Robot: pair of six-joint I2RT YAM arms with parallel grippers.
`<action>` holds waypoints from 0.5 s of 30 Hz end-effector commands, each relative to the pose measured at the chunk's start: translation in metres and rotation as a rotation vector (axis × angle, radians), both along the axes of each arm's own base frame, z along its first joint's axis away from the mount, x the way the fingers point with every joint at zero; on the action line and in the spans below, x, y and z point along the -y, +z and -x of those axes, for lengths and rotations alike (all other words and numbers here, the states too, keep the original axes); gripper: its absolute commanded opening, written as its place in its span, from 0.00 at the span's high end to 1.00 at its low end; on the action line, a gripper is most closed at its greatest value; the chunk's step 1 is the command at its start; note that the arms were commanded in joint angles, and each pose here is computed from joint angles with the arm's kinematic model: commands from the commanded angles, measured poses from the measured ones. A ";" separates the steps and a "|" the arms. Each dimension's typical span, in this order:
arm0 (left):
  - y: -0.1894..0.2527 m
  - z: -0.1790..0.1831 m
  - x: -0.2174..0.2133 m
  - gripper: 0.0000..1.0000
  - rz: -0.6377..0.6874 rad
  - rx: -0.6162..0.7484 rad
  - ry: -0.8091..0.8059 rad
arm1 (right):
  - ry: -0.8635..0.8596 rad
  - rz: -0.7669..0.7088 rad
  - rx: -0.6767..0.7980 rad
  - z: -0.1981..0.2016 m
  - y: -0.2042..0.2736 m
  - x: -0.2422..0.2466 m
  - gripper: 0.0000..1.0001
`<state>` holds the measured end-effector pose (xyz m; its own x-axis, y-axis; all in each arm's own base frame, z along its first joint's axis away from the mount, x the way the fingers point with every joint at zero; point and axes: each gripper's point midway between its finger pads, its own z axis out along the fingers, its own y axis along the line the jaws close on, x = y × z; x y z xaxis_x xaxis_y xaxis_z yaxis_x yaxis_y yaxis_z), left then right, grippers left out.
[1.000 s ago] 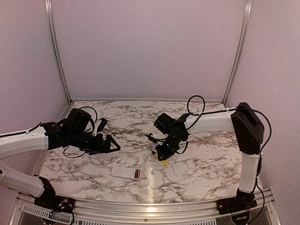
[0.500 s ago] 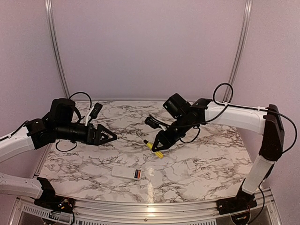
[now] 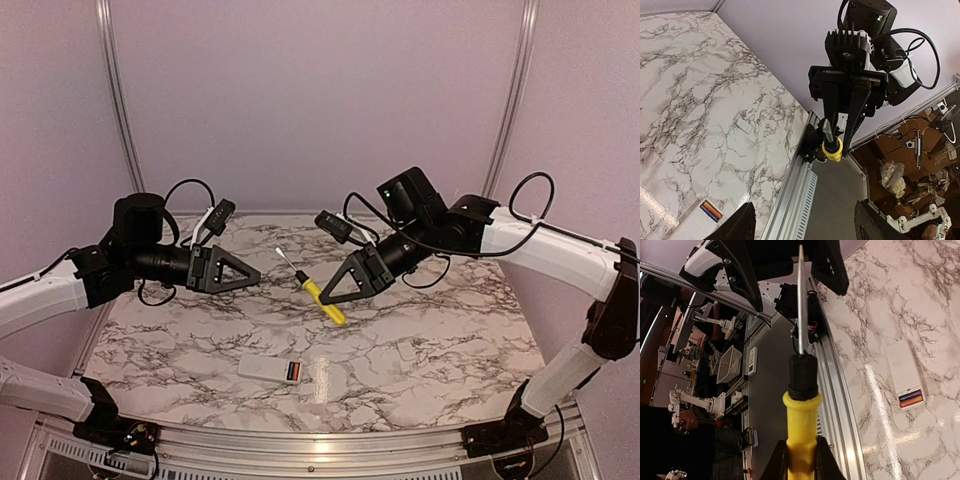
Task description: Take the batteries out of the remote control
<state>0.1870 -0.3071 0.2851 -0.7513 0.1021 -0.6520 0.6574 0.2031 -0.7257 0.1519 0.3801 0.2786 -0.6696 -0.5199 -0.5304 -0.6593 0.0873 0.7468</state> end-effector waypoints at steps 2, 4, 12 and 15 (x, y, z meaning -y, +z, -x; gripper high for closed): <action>0.036 -0.002 0.017 0.34 0.139 0.026 -0.087 | 0.044 -0.067 -0.046 0.013 0.019 -0.003 1.00; 0.039 -0.002 0.022 0.36 0.151 0.027 -0.099 | 0.047 -0.068 -0.054 0.014 0.019 -0.004 1.00; 0.031 -0.007 0.039 0.45 0.136 -0.001 -0.117 | 0.066 -0.060 -0.079 0.017 0.015 -0.007 1.00; 0.033 -0.007 0.044 0.50 0.145 -0.004 -0.128 | 0.067 -0.056 -0.082 0.016 0.013 -0.008 1.00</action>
<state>0.1950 -0.3434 0.3018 -0.7641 0.1108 -0.6355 0.6435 0.0631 -0.7628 0.1387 0.3837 0.2893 -0.6869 -0.5294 -0.4980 -0.6013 0.0291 0.7985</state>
